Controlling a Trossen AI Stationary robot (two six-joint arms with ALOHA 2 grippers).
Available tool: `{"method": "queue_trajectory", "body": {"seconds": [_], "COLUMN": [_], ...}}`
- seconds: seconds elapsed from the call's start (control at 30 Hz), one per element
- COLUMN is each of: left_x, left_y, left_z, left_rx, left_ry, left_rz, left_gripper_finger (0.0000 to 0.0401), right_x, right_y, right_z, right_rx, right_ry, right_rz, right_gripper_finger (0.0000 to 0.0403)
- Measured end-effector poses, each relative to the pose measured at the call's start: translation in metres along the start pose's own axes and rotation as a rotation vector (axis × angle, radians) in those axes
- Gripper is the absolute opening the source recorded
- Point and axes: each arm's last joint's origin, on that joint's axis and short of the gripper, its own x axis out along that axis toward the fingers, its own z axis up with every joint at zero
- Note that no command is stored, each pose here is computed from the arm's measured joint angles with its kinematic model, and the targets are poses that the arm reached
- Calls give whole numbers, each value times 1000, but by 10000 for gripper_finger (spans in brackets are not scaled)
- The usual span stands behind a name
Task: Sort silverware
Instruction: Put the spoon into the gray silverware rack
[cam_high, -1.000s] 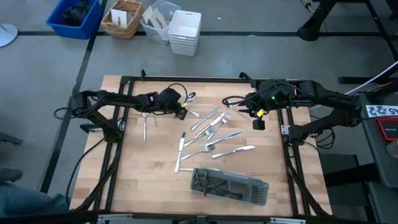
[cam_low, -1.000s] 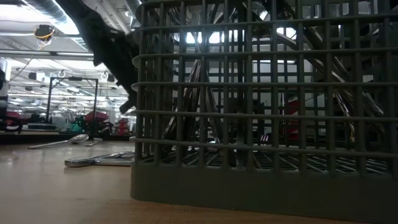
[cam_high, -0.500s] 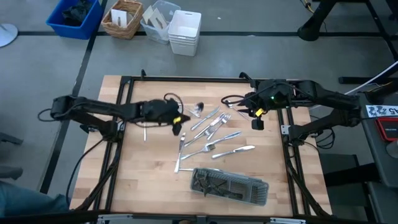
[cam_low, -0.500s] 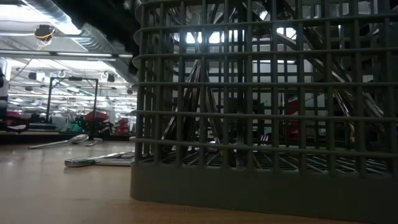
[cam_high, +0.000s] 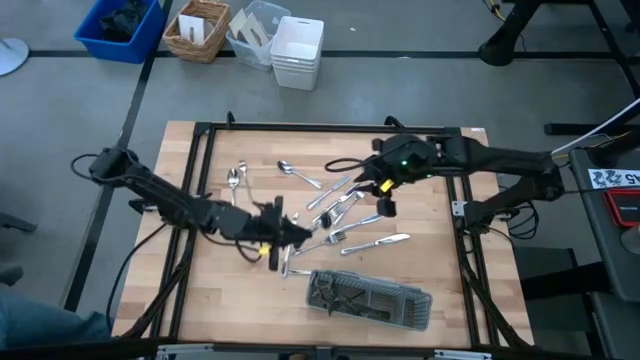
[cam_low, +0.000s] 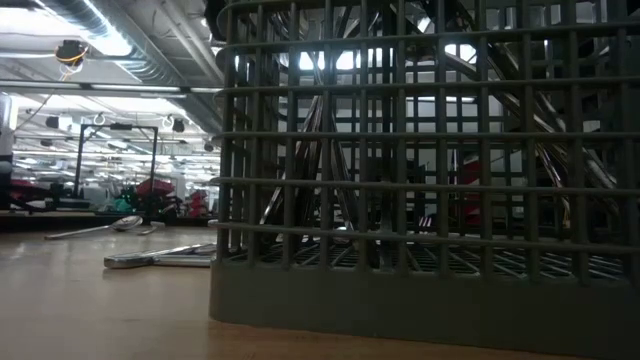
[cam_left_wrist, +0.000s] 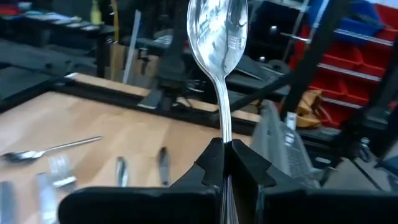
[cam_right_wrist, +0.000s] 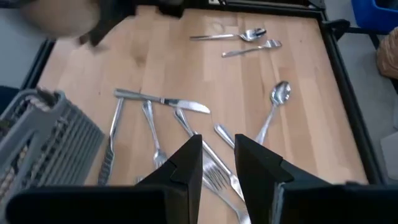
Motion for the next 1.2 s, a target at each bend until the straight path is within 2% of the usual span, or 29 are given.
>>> {"method": "queue_trajectory", "body": {"seconds": [0.23,0.43,0.57,0.7,0.87,1.03,1.2], "left_x": [14,17,17,18,24,36,44], "left_y": [-31,-51,-62,-68,-75,-83,-87], "left_z": [-24,-42,-53,-66,-78,-83,-92], "left_rx": [27,22,11,3,5,65,124], "left_ry": [-110,-200,-241,-248,-276,-273,-261], "left_rz": [-116,-195,-242,-269,-300,-309,-319], "left_gripper_finger": [3,3,3,3,3,2,2], "right_x": [22,20,18,21,42,65,74], "right_y": [17,41,60,76,98,112,115], "right_z": [9,17,21,22,23,19,17], "right_rx": [-4,-12,-33,-59,-91,-114,-119], "right_ry": [-37,-113,-169,-181,-174,-133,-122], "right_rz": [40,95,80,65,92,87,69], "right_gripper_finger": [95,95,95,95,95,95,95]}}
